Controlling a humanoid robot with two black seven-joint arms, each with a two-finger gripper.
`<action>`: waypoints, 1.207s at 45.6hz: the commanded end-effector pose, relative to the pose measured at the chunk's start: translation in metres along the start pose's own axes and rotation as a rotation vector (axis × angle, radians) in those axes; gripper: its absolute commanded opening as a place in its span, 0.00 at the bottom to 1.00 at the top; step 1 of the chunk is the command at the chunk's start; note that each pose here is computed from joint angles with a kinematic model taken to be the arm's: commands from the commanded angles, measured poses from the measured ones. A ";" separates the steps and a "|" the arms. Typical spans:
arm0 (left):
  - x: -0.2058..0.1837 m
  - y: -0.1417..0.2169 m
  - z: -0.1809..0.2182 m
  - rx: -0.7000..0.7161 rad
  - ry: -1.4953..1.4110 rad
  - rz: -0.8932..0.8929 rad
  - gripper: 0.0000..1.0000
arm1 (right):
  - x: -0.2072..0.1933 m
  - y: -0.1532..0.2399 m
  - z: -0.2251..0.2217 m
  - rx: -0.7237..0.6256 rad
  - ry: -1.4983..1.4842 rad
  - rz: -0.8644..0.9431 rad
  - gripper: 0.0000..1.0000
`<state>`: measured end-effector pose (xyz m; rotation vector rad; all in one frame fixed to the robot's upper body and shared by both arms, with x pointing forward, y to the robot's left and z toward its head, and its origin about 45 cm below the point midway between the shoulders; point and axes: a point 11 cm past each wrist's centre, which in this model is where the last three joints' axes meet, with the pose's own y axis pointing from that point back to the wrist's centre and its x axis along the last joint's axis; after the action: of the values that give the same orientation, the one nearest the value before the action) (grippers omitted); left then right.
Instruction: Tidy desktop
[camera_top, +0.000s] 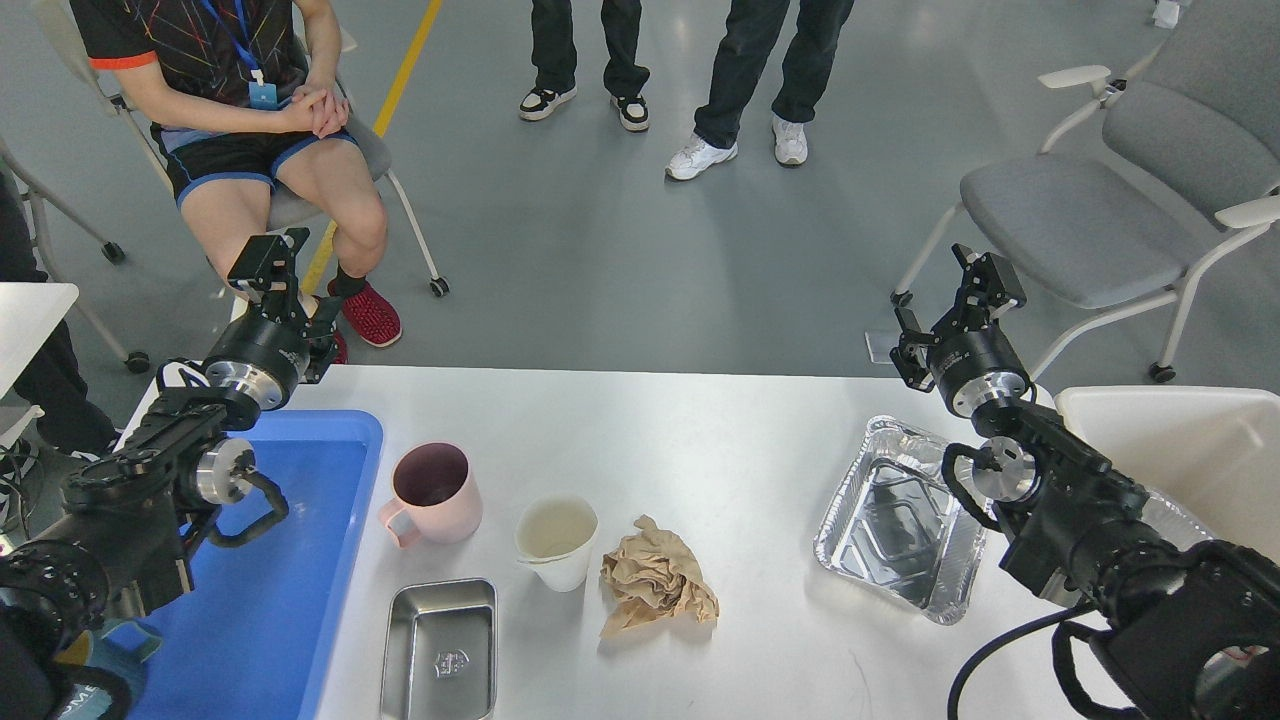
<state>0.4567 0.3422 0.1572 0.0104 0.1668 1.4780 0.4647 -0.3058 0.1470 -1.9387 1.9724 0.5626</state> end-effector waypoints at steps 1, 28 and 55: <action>0.036 0.013 0.017 0.049 -0.145 -0.084 0.97 | 0.000 0.000 0.000 -0.001 0.000 -0.001 1.00; 0.208 0.228 0.176 0.353 -0.697 -0.165 0.94 | -0.004 -0.002 -0.002 0.002 0.003 -0.009 1.00; 0.216 0.263 0.207 0.394 -0.759 -0.146 0.94 | -0.004 -0.002 -0.002 0.002 0.002 -0.011 1.00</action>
<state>0.2245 0.6114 0.3836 0.8510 -0.1554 1.2227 0.4674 -0.3030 0.1507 -1.9488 1.9625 0.5557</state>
